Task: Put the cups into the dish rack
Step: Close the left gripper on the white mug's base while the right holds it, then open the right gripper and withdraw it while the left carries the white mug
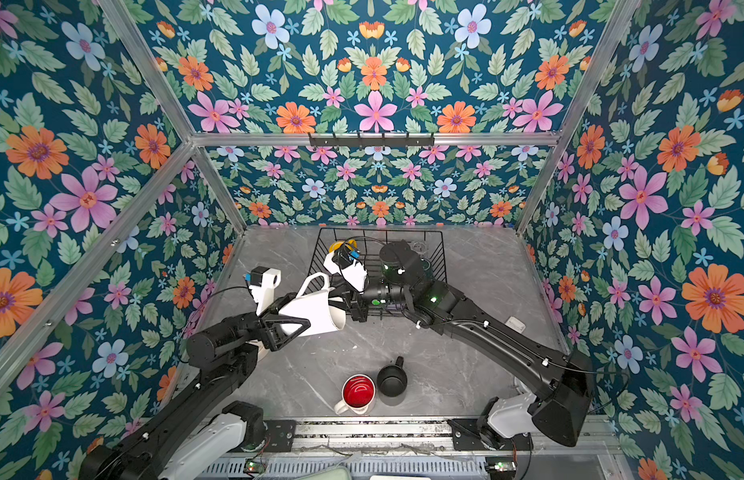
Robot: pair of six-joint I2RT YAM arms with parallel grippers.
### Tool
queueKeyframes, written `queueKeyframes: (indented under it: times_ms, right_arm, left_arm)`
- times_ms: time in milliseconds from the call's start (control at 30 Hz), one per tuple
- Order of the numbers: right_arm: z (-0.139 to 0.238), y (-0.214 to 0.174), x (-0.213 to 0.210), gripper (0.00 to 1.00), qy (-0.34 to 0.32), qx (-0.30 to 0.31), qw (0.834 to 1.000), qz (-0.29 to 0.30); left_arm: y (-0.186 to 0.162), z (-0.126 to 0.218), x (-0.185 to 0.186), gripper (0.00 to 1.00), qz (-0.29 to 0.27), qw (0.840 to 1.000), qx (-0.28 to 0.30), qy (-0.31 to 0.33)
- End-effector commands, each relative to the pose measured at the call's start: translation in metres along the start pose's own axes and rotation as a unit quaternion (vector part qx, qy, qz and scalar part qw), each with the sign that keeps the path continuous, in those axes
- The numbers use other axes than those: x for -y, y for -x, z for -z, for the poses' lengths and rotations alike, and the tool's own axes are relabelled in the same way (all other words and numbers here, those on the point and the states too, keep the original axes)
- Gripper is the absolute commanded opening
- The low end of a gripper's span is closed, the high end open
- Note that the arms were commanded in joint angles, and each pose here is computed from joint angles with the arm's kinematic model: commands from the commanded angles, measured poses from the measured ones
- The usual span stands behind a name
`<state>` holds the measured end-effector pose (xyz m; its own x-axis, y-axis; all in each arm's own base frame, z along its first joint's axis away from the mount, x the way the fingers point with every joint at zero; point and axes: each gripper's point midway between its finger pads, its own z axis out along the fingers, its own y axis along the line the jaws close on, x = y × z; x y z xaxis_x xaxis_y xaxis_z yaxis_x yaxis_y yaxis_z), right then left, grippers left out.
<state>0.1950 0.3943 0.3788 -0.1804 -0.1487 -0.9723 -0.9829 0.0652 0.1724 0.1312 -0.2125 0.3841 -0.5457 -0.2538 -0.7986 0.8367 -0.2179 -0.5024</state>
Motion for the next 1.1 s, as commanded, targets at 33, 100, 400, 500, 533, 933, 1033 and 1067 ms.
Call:
queueKeyframes:
  times_ms: [33, 100, 400, 500, 533, 933, 1033, 1067]
  right_arm:
    - [0.002, 0.005, 0.017, 0.24, -0.048, 0.015, 0.999, -0.006]
    - [0.005, 0.004, 0.017, 0.29, -0.051, 0.015, 0.999, -0.01]
    - [0.033, -0.005, 0.027, 0.6, -0.104, 0.032, 0.994, -0.032]
    - [0.052, -0.014, 0.035, 0.7, -0.144, 0.043, 0.987, -0.05]
    - [0.06, -0.018, 0.04, 0.73, -0.163, 0.048, 0.984, -0.06]
    - [0.16, -0.069, 0.082, 0.96, -0.385, 0.109, 0.901, -0.17]
    - [0.181, -0.087, 0.084, 0.96, -0.432, 0.089, 0.876, -0.193]
    - [0.186, -0.092, 0.084, 0.96, -0.443, 0.085, 0.87, -0.199]
  left_arm:
    - [-0.005, -0.002, 0.027, 0.0, -0.072, 0.996, -0.029, -0.038]
    - [-0.003, -0.003, 0.024, 0.0, -0.072, 0.996, -0.026, -0.033]
    - [0.008, -0.007, 0.005, 0.0, -0.079, 0.997, -0.023, 0.016]
    - [0.01, -0.007, -0.017, 0.0, -0.079, 0.994, -0.029, 0.072]
    - [0.012, -0.007, -0.027, 0.0, -0.081, 0.991, -0.033, 0.1]
    - [0.044, 0.008, -0.113, 0.0, -0.059, 0.938, -0.083, 0.333]
    - [0.05, 0.011, -0.135, 0.0, -0.043, 0.925, -0.089, 0.366]
    - [0.052, 0.012, -0.141, 0.0, -0.037, 0.921, -0.091, 0.376]
